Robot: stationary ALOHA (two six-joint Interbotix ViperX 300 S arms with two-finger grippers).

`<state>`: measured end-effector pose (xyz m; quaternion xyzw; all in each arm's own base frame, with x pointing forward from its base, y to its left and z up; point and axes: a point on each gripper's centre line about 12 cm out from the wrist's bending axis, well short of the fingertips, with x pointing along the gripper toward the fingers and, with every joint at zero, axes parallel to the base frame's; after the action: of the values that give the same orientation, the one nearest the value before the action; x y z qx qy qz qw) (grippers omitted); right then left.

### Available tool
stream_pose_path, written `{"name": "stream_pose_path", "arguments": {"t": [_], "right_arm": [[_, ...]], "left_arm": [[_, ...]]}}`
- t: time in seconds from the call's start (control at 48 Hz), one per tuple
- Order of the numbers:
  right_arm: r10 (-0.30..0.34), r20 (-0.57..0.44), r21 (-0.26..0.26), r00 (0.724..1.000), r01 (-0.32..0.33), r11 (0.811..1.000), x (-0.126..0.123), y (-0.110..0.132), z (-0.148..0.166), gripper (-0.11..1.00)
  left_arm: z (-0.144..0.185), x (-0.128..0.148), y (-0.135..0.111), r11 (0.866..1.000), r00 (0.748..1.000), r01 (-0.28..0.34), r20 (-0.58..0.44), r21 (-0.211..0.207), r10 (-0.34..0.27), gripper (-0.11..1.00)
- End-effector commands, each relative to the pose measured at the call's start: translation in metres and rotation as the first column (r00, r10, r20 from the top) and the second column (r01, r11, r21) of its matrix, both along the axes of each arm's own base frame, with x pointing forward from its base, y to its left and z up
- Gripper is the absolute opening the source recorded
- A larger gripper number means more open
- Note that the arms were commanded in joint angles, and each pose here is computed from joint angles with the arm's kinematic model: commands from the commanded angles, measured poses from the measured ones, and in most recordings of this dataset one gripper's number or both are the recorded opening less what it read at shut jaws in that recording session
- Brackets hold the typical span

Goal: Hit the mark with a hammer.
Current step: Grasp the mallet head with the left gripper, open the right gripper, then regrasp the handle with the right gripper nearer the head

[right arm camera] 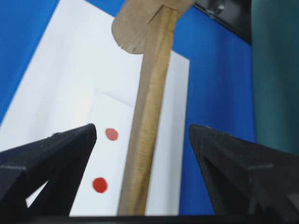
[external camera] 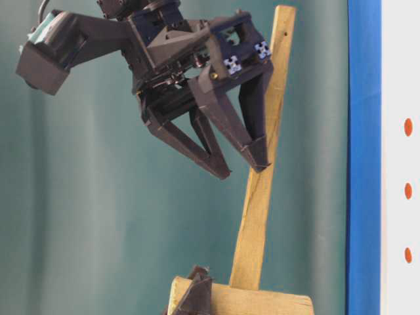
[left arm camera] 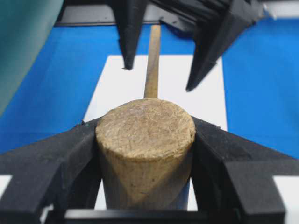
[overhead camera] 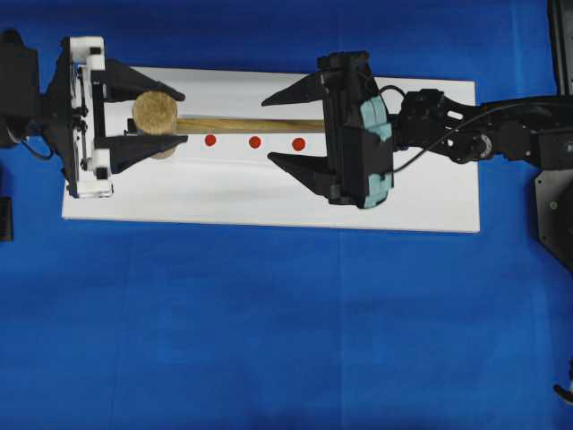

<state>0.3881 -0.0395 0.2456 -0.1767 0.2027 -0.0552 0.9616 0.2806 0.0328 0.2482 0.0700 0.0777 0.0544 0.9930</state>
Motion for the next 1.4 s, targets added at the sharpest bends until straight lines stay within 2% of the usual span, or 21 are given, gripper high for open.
{"name": "stream_pose_path", "arguments": {"t": [0.0,0.313,0.459,0.542,0.605,0.75,0.834,0.896,1.084,1.188,1.376], "right_arm": [[-0.024,0.047,0.04,0.999,0.022,0.999,0.001,-0.001,0.016,0.94],[-0.086,0.018,0.17,0.996,0.081,0.982,0.008,-0.003,0.004,0.94],[-0.117,-0.008,0.21,0.993,0.116,0.971,0.015,-0.005,-0.008,0.93],[-0.127,-0.014,0.228,0.992,0.127,0.965,0.018,-0.005,-0.011,0.88],[-0.127,-0.014,0.228,0.992,0.127,0.965,0.019,-0.005,-0.011,0.76],[-0.123,-0.017,0.23,0.992,0.123,0.965,0.018,-0.005,-0.011,0.33],[-0.116,-0.023,0.234,0.993,0.118,0.965,0.018,-0.004,-0.012,0.12],[-0.108,-0.028,0.236,0.994,0.111,0.965,0.017,-0.003,-0.013,0.02],[-0.111,-0.03,0.236,0.993,0.115,0.965,0.016,-0.003,-0.014,0.02],[-0.114,-0.028,0.236,0.993,0.117,0.965,0.017,-0.004,-0.013,0.02],[-0.116,-0.027,0.238,0.993,0.12,0.964,0.017,-0.004,-0.013,0.02]], "left_arm": [[0.016,0.005,-0.002,1.0,0.999,0.011,0.045,0.021,-0.011,0.45],[0.016,0.005,-0.003,1.0,0.999,0.014,0.048,0.022,-0.015,0.45],[0.018,0.006,-0.004,1.0,0.999,0.017,0.051,0.024,-0.019,0.45],[0.018,0.005,-0.005,1.0,0.998,0.021,0.054,0.023,-0.022,0.45],[0.019,0.005,-0.005,1.0,0.998,0.021,0.056,0.022,-0.022,0.45],[0.018,0.004,-0.005,1.0,0.998,0.021,0.055,0.02,-0.022,0.45],[0.018,0.004,-0.006,1.0,0.998,0.022,0.055,0.02,-0.024,0.45],[0.019,0.005,-0.006,1.0,0.998,0.022,0.058,0.02,-0.024,0.45],[0.018,0.004,-0.005,0.999,0.998,0.022,0.054,0.035,-0.024,0.45],[0.018,0.004,-0.005,1.0,0.998,0.021,0.055,0.017,-0.022,0.45],[0.02,0.004,-0.007,0.999,0.998,0.028,0.064,0.017,-0.029,0.46]]}}
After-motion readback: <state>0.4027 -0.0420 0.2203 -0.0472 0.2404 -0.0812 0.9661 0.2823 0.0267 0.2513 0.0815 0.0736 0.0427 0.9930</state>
